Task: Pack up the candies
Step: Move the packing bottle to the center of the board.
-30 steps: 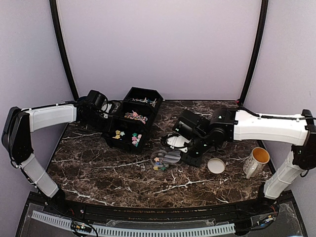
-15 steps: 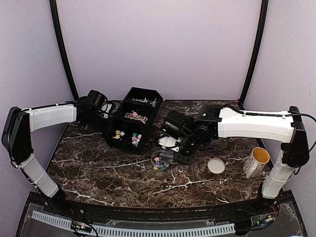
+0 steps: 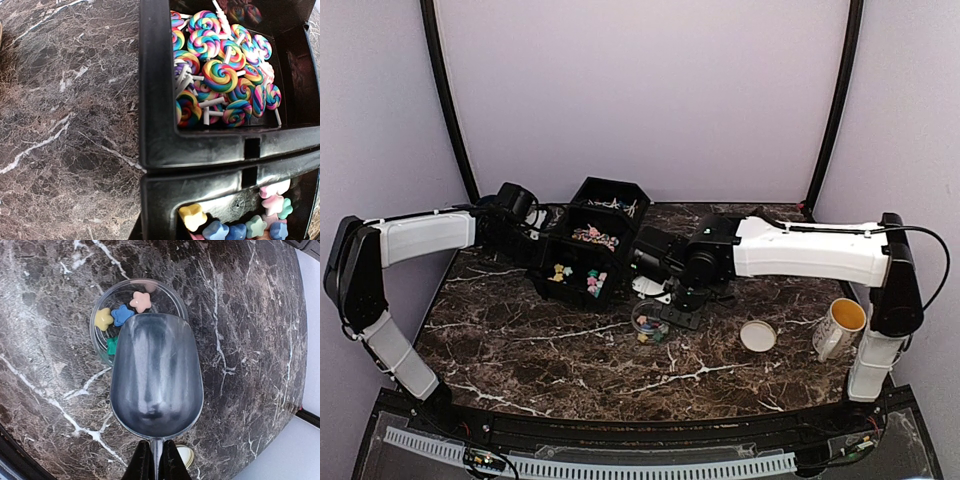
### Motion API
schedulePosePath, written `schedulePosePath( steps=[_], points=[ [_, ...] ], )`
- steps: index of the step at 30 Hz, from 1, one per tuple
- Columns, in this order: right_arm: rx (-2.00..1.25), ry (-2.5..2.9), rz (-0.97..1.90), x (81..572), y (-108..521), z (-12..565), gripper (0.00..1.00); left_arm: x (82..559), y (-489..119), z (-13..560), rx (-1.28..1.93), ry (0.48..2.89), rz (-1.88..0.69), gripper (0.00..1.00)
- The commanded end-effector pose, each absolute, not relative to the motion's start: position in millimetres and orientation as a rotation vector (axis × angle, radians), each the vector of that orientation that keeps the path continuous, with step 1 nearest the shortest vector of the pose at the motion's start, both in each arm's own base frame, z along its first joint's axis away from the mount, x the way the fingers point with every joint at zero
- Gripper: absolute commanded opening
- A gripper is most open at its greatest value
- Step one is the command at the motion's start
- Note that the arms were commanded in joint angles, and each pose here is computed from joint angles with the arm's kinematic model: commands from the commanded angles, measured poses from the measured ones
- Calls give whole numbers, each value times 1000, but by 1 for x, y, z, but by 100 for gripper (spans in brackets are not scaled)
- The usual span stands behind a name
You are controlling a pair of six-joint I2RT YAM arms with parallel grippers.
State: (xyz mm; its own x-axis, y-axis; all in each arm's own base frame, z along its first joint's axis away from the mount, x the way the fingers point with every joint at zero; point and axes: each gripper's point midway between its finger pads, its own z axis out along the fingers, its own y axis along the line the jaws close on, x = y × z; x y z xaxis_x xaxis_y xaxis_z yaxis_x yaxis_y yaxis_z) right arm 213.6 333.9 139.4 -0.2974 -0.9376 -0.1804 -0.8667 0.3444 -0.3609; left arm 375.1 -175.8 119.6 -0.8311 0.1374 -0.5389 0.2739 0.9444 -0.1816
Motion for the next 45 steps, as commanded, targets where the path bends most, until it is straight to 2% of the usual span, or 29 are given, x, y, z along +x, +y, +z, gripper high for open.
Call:
schedulePosePath(
  steps=[1, 24, 38, 45],
  points=[
    [-1497, 2243, -418, 229, 327, 148, 0, 412, -199, 192, 287, 2294, -456, 0],
    [-1249, 2339, -591, 285, 277, 145, 0, 410, -203, 191, 291, 2299, -485, 0],
    [-1226, 2169, -147, 278, 327, 248, 0, 407, -213, 190, 315, 2305, -559, 0],
    [-1425, 2098, -36, 250, 362, 247, 0, 403, -222, 184, 333, 2320, -596, 0]
  ],
)
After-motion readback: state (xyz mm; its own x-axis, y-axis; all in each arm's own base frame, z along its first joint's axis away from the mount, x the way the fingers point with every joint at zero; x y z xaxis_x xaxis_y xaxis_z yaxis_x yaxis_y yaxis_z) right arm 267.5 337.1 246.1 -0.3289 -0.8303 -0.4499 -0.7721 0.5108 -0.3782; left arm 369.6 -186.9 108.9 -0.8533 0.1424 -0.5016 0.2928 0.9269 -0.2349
